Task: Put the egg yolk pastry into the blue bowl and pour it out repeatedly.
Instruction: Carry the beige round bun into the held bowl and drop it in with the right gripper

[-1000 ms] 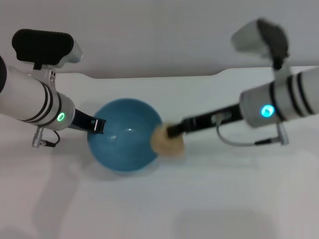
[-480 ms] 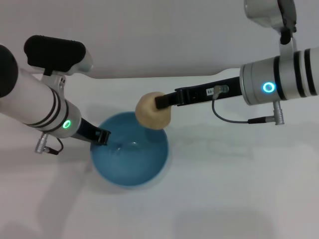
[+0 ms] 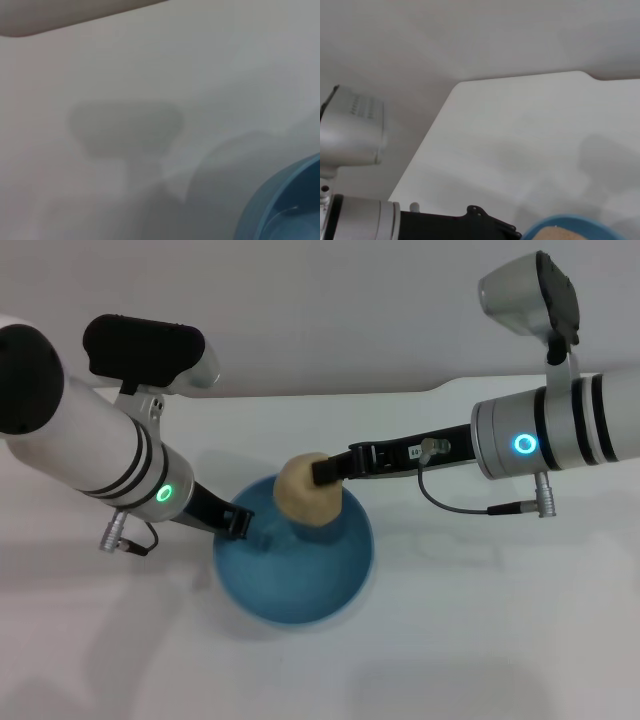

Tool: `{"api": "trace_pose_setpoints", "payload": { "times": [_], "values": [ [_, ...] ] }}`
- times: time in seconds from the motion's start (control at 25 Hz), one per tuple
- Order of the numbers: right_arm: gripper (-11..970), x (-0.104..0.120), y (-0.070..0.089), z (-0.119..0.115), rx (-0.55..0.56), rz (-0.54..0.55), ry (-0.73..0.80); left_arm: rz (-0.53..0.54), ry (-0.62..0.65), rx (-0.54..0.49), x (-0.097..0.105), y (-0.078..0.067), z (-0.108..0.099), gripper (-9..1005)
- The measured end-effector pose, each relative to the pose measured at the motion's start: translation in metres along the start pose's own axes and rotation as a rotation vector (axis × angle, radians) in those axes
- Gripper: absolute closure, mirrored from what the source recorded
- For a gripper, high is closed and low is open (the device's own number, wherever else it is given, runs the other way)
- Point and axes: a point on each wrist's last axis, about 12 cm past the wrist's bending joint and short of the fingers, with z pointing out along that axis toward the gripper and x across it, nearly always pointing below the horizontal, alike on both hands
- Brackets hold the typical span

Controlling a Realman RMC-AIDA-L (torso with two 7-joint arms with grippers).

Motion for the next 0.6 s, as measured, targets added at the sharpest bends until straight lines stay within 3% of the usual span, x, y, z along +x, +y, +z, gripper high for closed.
{"api": "trace_pose_setpoints", "payload": {
  "times": [0.6],
  "values": [
    [816,0.0068,0.0014,0.0035,-0.037,-0.032,0.004,0.025,0.003,-0.001,-0.0057,-0.0084,-0.0014,997]
  ]
}}
